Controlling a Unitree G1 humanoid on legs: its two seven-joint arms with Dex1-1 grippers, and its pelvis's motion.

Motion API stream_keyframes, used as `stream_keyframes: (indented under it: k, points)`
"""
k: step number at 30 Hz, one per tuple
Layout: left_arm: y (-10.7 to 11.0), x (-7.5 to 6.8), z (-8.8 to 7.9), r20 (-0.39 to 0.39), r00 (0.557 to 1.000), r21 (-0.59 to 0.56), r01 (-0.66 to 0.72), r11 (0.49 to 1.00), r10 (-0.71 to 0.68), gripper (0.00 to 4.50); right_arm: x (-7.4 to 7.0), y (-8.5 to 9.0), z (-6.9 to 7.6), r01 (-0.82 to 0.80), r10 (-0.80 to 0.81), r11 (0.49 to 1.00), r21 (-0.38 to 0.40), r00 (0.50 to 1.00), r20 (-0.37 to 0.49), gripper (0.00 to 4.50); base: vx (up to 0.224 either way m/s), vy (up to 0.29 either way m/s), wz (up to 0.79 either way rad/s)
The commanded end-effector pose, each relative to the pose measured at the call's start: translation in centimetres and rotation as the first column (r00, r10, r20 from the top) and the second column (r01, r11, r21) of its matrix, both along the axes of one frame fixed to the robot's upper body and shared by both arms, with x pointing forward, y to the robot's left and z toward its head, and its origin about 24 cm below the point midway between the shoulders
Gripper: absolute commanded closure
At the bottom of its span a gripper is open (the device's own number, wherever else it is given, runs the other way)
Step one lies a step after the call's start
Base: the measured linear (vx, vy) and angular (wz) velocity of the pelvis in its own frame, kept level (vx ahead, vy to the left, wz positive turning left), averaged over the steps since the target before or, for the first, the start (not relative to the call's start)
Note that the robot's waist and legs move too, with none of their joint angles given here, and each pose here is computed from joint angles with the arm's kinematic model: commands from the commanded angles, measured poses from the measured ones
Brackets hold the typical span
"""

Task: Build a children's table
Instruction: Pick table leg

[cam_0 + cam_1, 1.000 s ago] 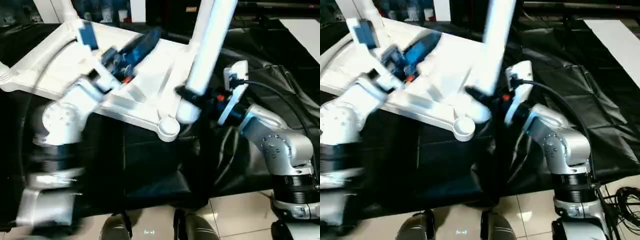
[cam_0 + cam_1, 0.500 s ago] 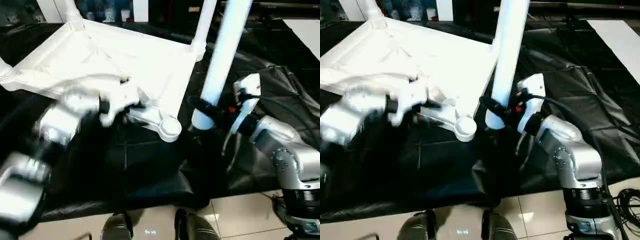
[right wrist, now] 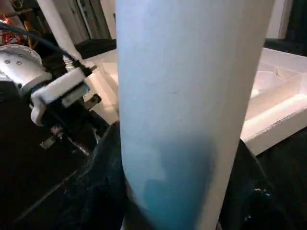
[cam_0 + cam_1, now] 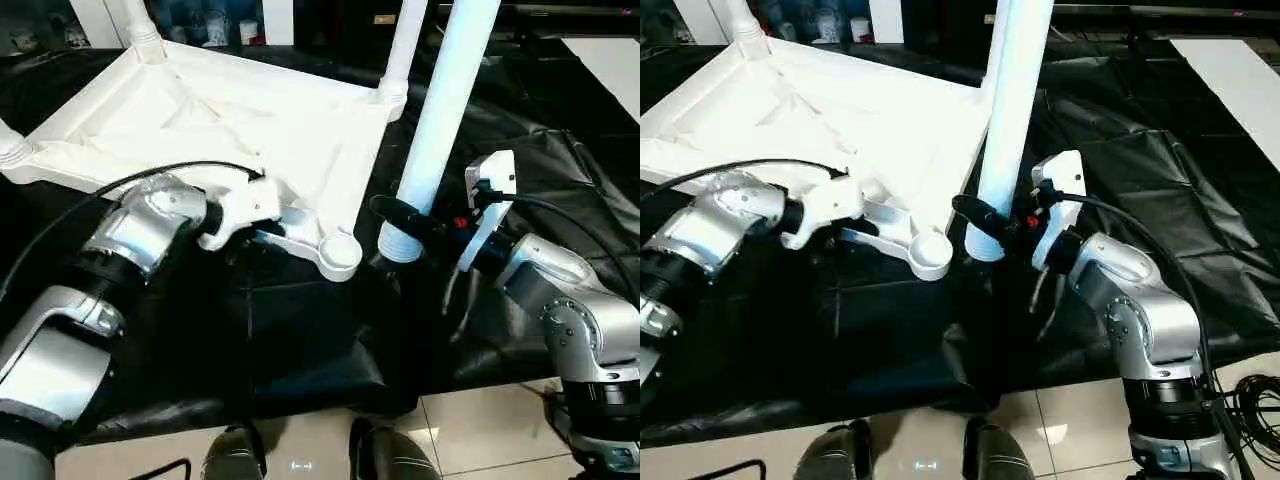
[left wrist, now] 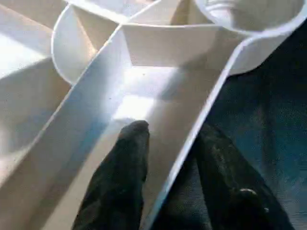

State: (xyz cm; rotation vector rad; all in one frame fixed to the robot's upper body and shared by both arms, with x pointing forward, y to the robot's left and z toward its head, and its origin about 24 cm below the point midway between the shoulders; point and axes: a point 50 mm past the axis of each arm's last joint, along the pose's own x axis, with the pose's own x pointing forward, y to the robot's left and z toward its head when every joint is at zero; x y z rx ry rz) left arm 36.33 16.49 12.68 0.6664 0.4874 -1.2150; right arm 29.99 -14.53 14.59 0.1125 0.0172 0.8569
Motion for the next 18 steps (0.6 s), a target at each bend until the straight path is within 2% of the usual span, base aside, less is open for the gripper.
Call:
stream_keyframes:
  k: [1,2,6,9,12,13,16,18]
  points:
    - [0.2,-0.4,-0.6,-0.076,0.997,-0.015,-0.006,1.000,0.005,3.05,-0.4,0.1,0.4,-0.017,0.017,1.000,-0.011,0.999,0.030,2.62,0.000,0.000,0.00]
    - [0.7,-0.8,-1.5,-0.098,0.995,0.040,-0.016,0.999,0.020,3.10,-0.4,0.1,0.1,-0.011,0.011,1.000,-0.022,1.000,0.024,2.62,0.000,0.000,0.00]
    - [1.2,-1.3,-3.0,-0.106,0.992,0.097,-0.063,0.993,0.073,3.41,-0.4,0.0,-0.1,0.004,-0.004,1.000,-0.027,1.000,0.019,2.62,0.000,0.000,0.00]
    - [1.3,-1.6,-3.6,-0.114,0.983,0.092,-0.135,0.987,0.145,3.51,-0.3,0.0,-0.1,0.011,-0.011,1.000,-0.024,1.000,0.018,2.62,0.000,0.000,0.00]
    - [1.2,-1.5,-3.8,-0.106,0.955,0.050,-0.275,0.960,0.279,3.62,-0.2,-0.1,0.0,0.023,-0.022,1.000,-0.020,1.000,0.014,2.62,0.000,0.000,0.00]
    - [1.2,-1.5,-3.8,-0.106,0.955,0.050,-0.275,0.960,0.279,3.65,-0.2,-0.1,0.0,0.023,-0.022,1.000,-0.020,1.000,0.014,2.62,0.000,0.000,0.00]
    - [0.6,-1.3,-3.8,-0.083,0.906,0.000,-0.417,0.909,0.415,3.69,0.0,0.2,-0.1,0.036,-0.036,0.999,0.003,0.999,-0.004,2.62,0.000,0.000,0.00]
    - [0.0,-1.5,-4.0,-0.099,0.899,-0.027,-0.432,0.902,0.427,3.70,0.0,0.5,-0.2,0.037,-0.037,0.999,0.007,0.999,-0.012,2.62,0.000,0.000,0.00]
